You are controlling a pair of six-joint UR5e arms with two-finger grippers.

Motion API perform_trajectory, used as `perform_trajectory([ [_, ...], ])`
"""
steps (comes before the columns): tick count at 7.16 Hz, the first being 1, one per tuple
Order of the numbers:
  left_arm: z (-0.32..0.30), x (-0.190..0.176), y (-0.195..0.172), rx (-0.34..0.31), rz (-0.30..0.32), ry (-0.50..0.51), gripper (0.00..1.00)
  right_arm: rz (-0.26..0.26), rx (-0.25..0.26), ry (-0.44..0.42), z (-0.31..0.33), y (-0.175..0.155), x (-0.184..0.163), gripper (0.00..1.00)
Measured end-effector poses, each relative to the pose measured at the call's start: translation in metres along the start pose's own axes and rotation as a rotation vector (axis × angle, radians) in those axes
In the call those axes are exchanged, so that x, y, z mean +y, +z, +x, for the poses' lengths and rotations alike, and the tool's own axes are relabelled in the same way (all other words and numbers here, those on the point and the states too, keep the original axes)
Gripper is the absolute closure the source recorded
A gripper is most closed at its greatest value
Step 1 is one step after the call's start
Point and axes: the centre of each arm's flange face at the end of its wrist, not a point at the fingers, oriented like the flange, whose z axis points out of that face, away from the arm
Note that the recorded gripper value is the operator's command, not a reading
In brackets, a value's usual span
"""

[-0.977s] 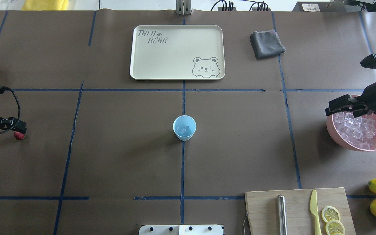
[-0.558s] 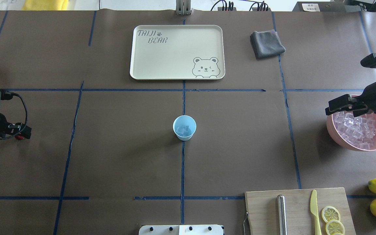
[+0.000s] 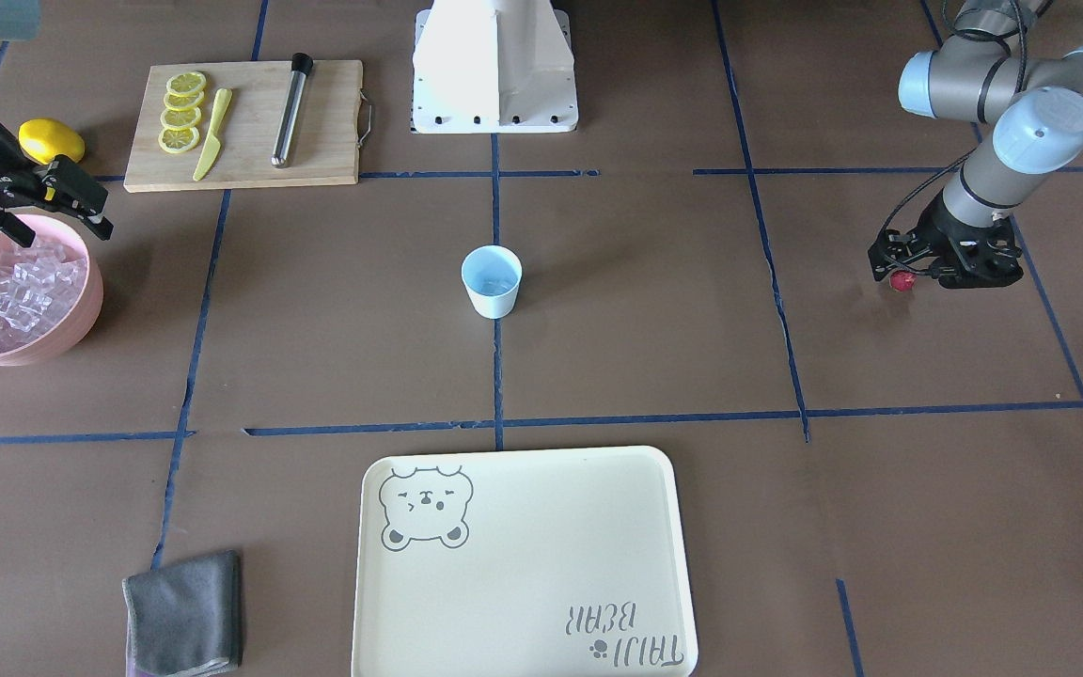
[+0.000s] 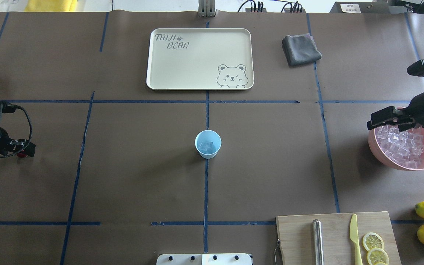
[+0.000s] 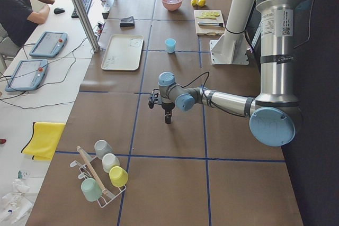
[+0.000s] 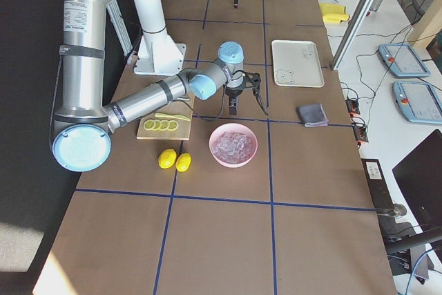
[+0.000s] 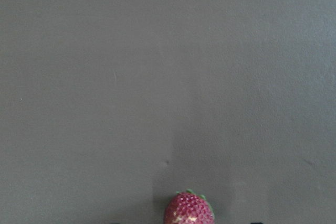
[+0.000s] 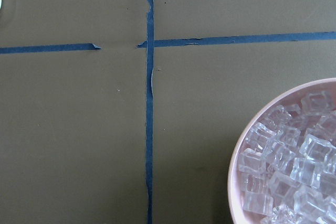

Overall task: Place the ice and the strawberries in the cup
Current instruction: 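Lower the left gripper onto the red strawberry while the right gripper returns over the bowl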

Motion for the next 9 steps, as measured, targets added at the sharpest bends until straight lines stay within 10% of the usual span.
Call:
perform_trajectory([
  [9,-0.0005,-0.0038,0.0006,-0.029,0.035,-0.007,0.28,0.000,-0.001,0.003,0.0012,-0.0013,-0.0004,0.01],
])
